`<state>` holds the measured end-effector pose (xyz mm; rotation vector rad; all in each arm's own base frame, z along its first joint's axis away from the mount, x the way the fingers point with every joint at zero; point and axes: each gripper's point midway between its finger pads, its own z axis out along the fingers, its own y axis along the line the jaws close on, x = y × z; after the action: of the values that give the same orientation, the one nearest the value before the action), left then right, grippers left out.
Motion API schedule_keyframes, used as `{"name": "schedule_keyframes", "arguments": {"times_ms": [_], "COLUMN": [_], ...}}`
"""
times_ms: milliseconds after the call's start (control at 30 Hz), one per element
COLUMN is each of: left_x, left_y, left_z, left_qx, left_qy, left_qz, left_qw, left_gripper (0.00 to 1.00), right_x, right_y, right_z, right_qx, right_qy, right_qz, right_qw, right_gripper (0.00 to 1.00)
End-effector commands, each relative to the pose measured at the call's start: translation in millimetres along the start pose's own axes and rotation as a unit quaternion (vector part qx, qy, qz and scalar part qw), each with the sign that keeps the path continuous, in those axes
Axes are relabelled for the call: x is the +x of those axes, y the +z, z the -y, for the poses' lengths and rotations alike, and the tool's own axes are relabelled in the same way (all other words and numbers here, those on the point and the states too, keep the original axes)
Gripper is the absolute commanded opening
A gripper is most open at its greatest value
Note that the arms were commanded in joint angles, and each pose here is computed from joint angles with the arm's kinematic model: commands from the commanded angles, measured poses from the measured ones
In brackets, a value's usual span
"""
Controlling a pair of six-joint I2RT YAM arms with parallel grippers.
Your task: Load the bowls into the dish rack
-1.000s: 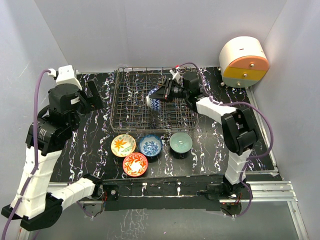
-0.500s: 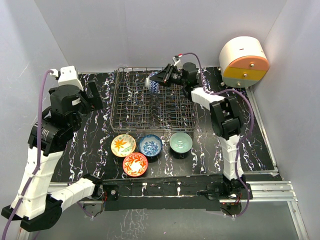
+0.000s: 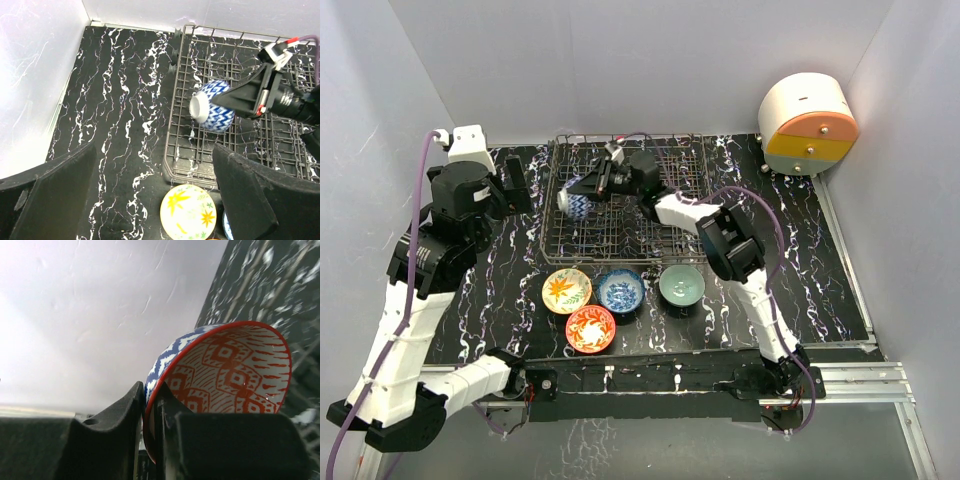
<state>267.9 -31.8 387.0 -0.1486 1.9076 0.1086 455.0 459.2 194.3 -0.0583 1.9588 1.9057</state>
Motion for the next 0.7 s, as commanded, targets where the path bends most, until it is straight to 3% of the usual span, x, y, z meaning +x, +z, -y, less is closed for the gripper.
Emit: {"name": "schedule_keyframes", "arguments": {"times_ms": [0, 200, 667], "left_x": [-8, -6, -10], "left_y": [-2, -5, -4], "left_z": [0, -5, -8], "left_qx": [0.001, -0.005, -0.015], "left_qy": [0.007, 0.006, 0.001], "left_qz": [0.011, 0.012, 0.020], "left_qw": [1.000, 1.000, 1.000], "left_gripper": [0.97, 0.97, 0.97], "right_x": [6, 25, 51], "right_y": [8, 11, 4], "right_z": [-47, -47, -22], "right_qx": [-0.089, -0.110, -0.066], "right_qy": [-0.012, 0.018, 0.059], "right_qz": [0.004, -0.025, -0.056], "right_qw": [0.996, 0.993, 0.995], "right_gripper": [0.08, 0.08, 0.08]}}
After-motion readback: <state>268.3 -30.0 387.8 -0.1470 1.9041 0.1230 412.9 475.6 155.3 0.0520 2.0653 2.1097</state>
